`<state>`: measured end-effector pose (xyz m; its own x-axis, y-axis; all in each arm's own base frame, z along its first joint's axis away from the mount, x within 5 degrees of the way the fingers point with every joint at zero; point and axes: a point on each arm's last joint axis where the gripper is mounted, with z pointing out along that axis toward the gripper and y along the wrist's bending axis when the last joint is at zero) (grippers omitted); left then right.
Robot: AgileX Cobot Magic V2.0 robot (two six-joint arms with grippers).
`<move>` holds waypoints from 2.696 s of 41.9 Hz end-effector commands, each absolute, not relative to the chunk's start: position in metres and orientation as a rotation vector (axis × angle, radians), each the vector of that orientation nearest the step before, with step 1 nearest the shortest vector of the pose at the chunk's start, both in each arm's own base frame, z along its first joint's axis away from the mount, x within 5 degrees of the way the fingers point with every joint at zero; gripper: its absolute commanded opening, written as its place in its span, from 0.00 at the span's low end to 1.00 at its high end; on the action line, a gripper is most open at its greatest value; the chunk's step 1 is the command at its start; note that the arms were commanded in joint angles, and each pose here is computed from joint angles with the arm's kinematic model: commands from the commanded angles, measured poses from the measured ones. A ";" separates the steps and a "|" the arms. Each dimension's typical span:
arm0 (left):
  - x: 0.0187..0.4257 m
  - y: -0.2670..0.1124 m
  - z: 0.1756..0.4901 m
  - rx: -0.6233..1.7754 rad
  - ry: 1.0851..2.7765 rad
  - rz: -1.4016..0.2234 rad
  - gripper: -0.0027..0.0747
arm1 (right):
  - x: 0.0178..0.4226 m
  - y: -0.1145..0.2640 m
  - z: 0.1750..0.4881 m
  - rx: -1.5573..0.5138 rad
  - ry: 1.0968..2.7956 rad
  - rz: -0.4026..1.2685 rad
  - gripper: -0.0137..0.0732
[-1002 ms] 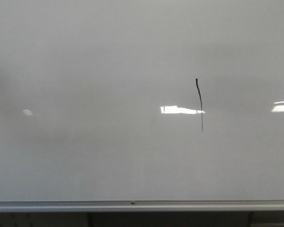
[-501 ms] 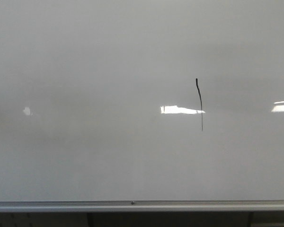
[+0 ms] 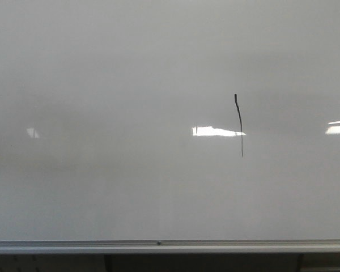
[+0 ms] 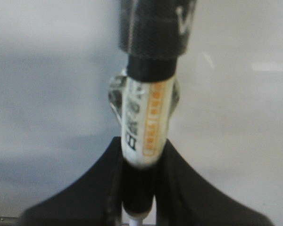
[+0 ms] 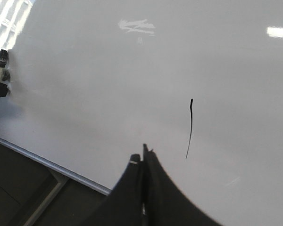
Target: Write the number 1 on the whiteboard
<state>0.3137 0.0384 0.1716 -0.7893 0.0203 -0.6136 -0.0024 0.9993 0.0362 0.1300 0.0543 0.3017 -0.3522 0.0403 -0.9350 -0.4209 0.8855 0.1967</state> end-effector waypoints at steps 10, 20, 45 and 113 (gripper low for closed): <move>0.322 0.041 0.191 -0.019 2.363 0.079 0.46 | 0.132 0.052 0.315 -0.237 1.815 0.480 0.09; 0.318 0.040 0.195 0.024 2.384 0.080 0.64 | 0.132 0.052 0.315 -0.235 1.814 0.479 0.09; 0.236 0.027 0.297 0.124 2.322 0.015 0.22 | 0.134 0.048 0.318 -0.192 1.777 0.440 0.09; 0.048 -0.005 0.316 -0.014 1.644 -0.128 0.01 | 0.137 0.044 0.321 -0.148 1.741 0.406 0.09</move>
<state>0.0517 -0.0093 0.3095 -0.2024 -0.0466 -0.9782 0.1085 0.9917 -0.0697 0.1360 0.0463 0.3088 -0.2699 0.0951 -0.9582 -0.3387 0.9221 0.1869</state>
